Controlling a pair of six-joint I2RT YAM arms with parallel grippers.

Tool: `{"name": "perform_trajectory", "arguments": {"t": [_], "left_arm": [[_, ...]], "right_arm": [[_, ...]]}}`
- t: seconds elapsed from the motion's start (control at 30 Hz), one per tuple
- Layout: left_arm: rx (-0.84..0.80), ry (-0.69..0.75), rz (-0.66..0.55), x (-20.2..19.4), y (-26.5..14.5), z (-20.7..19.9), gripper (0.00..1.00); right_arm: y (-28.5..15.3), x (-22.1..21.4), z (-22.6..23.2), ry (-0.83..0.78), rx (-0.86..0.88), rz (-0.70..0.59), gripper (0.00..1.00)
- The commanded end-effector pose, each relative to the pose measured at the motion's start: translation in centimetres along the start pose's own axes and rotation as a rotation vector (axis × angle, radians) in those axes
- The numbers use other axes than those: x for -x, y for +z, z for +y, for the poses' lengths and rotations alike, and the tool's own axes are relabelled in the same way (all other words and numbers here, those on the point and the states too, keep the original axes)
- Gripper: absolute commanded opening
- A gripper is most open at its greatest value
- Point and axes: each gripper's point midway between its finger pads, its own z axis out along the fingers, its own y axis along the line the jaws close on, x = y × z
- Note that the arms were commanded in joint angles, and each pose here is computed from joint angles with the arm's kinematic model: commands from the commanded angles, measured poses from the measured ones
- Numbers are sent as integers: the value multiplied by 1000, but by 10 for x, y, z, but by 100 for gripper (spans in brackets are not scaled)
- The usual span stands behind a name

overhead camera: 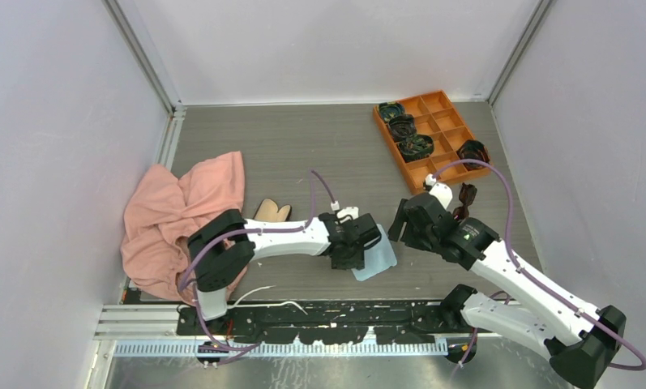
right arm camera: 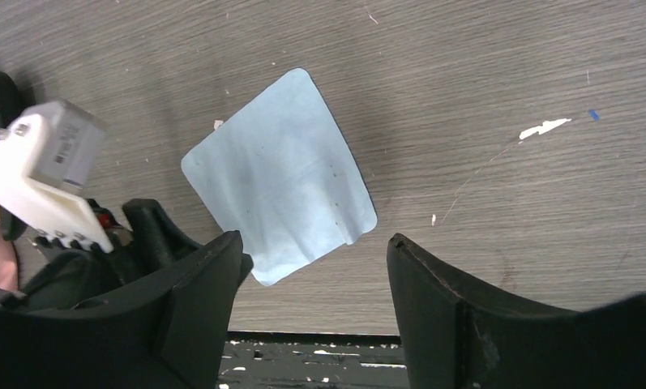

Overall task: Organize the sunglasses
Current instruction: Fold the glasses cleaning cloth at the center of the board.

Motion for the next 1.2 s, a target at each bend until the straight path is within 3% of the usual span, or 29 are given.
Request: {"name": "perform_trajectory", "arguments": {"t": [0.0, 0.23, 0.33, 0.4, 0.5, 0.53, 0.87, 1.07, 1.17], "left_arm": [[-32, -19, -21, -6, 2, -26, 41], [-15, -35, -30, -10, 17, -31, 38], [10, -59, -42, -9, 19, -24, 32], [22, -81, -41, -12, 22, -17, 24], [21, -100, -34, -17, 23, -10, 2], [23, -103, -33, -18, 22, -8, 1], [43, -114, -114, -8, -10, 20, 1], [58, -103, -100, -14, -10, 33, 0], [56, -63, -65, -20, -8, 30, 15]], "right_arm": [[-10, 11, 6, 33, 19, -26, 72], [-17, 8, 3, 59, 40, -30, 72], [-19, 8, -2, 69, 32, -37, 72], [-21, 8, -5, 73, 27, -42, 72], [-21, 7, -8, 75, 22, -47, 72], [-21, 7, -8, 74, 21, -47, 72], [-13, 2, -1, 79, 38, -24, 72], [-7, -4, 0, 78, 36, -3, 72], [-7, -4, 0, 81, 40, -3, 72]]}}
